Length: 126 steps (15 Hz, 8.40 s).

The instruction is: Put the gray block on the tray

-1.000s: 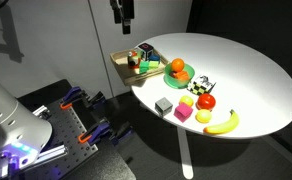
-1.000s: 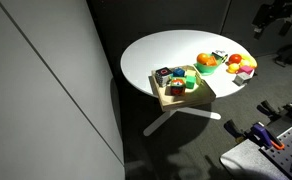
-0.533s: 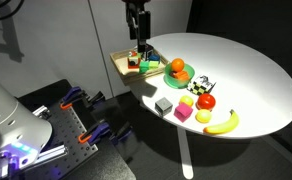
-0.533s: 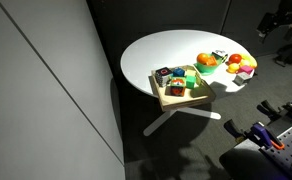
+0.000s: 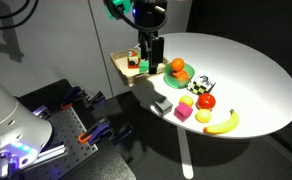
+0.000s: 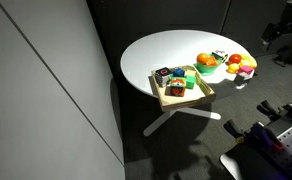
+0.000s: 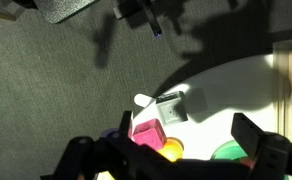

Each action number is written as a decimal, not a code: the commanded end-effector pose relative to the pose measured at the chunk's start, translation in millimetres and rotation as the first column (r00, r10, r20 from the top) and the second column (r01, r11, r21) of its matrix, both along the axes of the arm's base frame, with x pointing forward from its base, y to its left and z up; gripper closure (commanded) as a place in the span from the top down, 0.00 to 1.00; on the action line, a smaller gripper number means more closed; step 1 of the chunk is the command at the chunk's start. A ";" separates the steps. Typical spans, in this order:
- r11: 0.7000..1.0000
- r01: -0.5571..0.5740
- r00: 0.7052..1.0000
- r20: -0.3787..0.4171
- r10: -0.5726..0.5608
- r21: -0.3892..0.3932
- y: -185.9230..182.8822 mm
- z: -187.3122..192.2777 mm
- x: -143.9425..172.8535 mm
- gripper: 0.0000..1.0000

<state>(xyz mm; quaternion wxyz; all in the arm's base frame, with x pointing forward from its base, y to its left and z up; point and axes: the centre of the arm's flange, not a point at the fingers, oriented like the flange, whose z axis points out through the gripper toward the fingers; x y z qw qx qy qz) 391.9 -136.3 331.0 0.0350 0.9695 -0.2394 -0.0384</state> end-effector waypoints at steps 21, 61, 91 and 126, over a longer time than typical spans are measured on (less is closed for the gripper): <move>0.999 -0.013 0.995 0.095 0.010 0.031 -19.0 -48.6 21.7 1.00; 0.974 -0.226 0.974 0.022 0.226 -0.014 -27.5 -217.5 77.0 1.00; 0.983 -0.174 0.956 0.248 0.155 0.055 63.2 -105.6 96.1 0.27; 0.945 -0.325 0.935 0.165 0.315 0.039 179.0 -87.7 166.2 0.27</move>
